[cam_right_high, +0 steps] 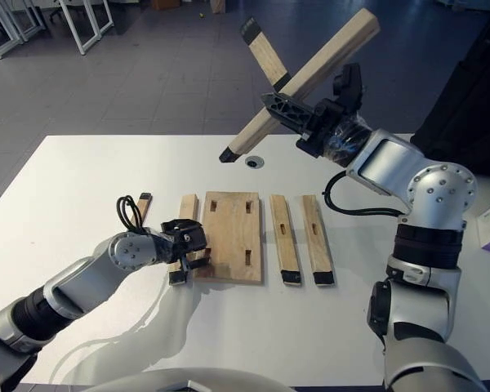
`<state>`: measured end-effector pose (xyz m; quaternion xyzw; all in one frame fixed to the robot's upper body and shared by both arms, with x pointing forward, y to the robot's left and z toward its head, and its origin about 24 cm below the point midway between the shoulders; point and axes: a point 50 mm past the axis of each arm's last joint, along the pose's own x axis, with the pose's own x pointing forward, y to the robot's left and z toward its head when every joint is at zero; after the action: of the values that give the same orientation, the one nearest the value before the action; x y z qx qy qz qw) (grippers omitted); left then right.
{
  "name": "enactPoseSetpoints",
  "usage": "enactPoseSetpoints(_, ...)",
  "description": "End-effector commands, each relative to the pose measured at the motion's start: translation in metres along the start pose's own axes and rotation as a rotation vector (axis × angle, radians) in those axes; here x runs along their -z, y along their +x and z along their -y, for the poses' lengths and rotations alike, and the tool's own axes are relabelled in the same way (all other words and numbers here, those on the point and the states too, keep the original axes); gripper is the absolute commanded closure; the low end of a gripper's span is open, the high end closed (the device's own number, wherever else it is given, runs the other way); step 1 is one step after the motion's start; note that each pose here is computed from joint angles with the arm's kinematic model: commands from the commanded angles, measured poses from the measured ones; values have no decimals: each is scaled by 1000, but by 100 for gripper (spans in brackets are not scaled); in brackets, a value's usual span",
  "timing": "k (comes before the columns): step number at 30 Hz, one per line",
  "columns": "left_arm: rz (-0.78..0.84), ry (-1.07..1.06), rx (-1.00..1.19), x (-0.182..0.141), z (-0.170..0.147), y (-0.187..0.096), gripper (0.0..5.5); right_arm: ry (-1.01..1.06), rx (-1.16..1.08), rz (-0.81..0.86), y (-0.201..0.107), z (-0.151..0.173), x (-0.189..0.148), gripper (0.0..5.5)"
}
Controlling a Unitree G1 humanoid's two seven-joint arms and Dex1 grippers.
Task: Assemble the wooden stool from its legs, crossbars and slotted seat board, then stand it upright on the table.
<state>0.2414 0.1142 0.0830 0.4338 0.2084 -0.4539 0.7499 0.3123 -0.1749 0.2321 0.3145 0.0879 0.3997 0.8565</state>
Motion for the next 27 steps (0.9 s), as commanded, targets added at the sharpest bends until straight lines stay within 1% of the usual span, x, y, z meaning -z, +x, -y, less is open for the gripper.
enactPoseSetpoints(1,-185,49,169,34,16,-4,130,-70,48,76,0,3,-14,346)
enactPoseSetpoints(5,-198,78,236,39,23,-11,130,-164,83,46,0,10,-3,346)
enactPoseSetpoints(9,-181,68,252,40,25,-17,130,-183,49,-118,-4,24,36,346)
enactPoseSetpoints(14,-183,67,232,44,21,-16,130,-206,-34,-255,-8,36,62,346)
enactPoseSetpoints(18,-182,68,233,47,21,-15,130,-242,-120,-350,0,42,71,346)
enactPoseSetpoints(22,-186,73,236,50,20,-16,130,-274,-177,-446,10,56,82,346)
enactPoseSetpoints(27,-183,89,247,50,17,-16,130,-304,-210,-515,15,75,82,346)
